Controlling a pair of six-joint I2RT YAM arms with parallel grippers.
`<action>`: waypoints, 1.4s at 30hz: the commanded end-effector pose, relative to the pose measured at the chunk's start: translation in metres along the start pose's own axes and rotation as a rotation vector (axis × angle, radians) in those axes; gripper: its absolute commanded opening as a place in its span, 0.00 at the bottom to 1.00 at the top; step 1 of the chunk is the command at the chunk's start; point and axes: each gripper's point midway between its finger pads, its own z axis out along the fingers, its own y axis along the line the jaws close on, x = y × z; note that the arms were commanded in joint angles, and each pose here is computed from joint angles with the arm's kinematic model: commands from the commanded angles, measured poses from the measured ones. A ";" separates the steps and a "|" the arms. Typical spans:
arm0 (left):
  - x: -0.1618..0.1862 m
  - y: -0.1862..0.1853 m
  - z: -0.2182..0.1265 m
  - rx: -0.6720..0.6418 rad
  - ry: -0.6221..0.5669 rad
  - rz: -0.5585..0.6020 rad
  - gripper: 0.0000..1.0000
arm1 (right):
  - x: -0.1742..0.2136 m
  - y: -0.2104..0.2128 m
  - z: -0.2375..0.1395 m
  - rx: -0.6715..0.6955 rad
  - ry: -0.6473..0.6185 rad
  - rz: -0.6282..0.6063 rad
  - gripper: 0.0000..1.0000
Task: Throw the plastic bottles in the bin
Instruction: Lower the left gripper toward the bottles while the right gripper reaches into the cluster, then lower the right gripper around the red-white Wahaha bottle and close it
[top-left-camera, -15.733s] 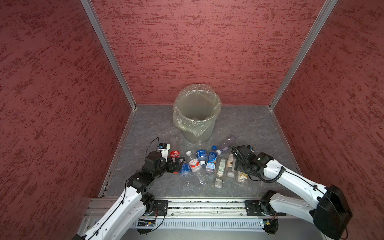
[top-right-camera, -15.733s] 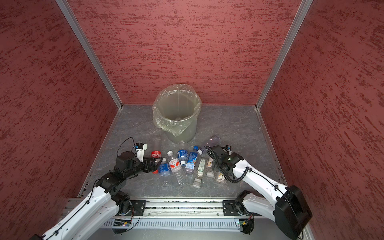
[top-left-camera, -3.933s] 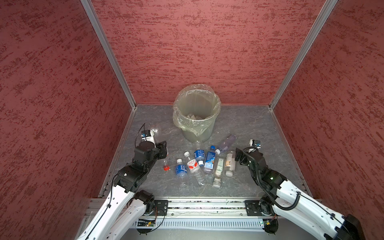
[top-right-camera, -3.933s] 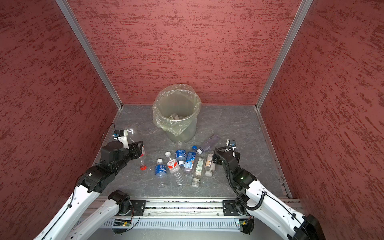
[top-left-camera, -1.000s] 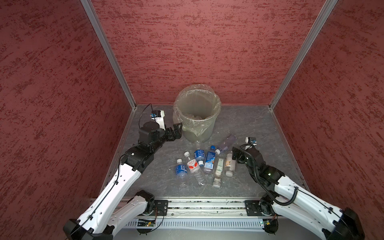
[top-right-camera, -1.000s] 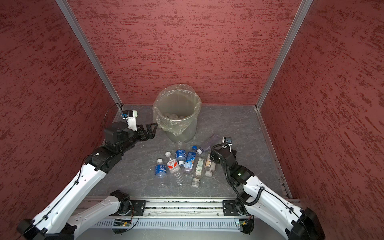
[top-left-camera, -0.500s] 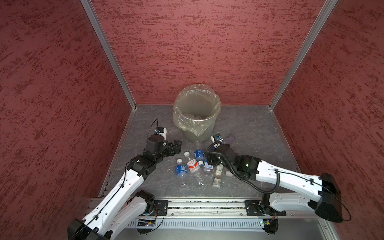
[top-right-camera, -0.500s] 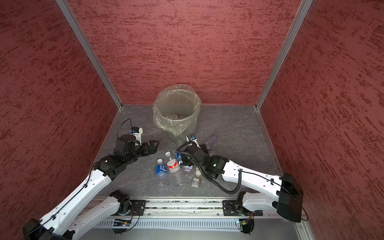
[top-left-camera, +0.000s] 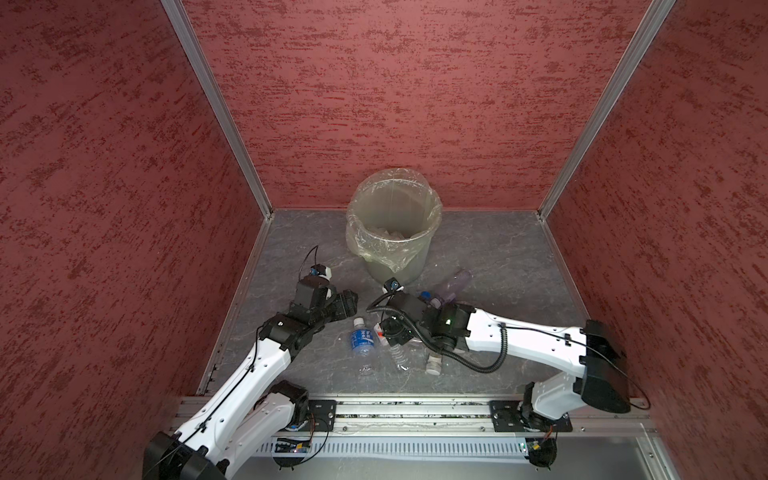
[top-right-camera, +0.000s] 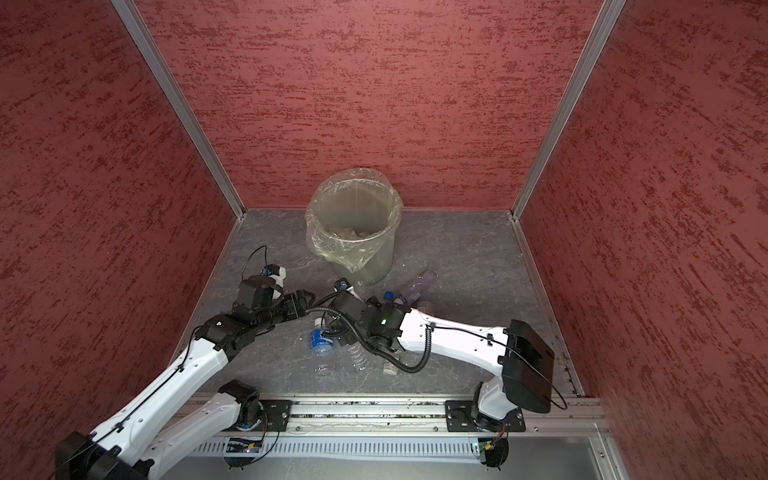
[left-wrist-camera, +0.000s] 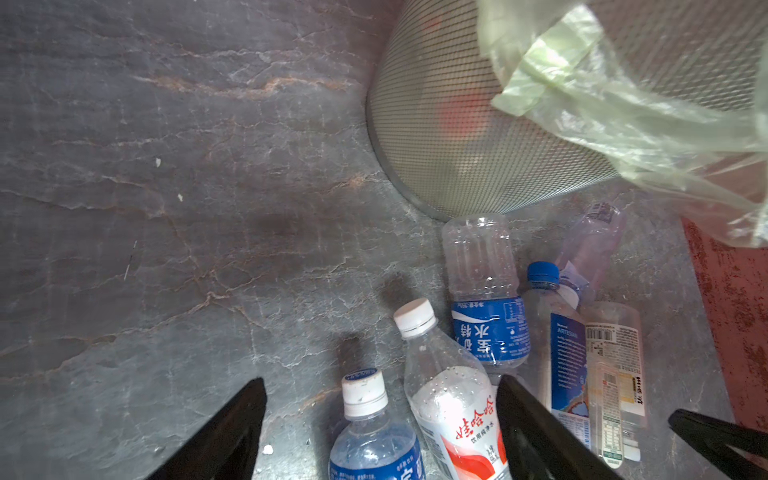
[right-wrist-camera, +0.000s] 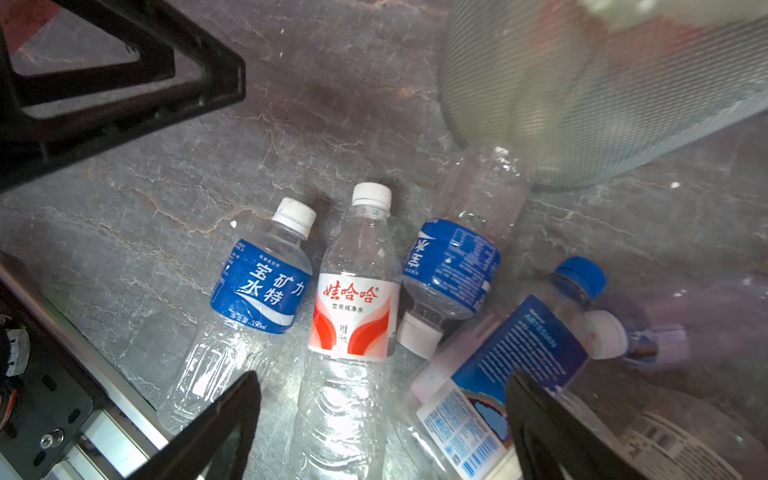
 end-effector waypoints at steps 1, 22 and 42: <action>0.006 0.009 0.004 -0.019 0.029 -0.034 0.86 | 0.020 0.014 0.006 -0.032 0.106 -0.036 0.89; 0.034 0.027 0.018 -0.029 0.100 -0.042 0.86 | 0.053 0.025 0.043 0.015 0.284 -0.092 0.71; 0.045 0.038 0.026 -0.028 0.115 -0.065 0.86 | 0.062 0.030 0.069 -0.005 0.351 -0.085 0.67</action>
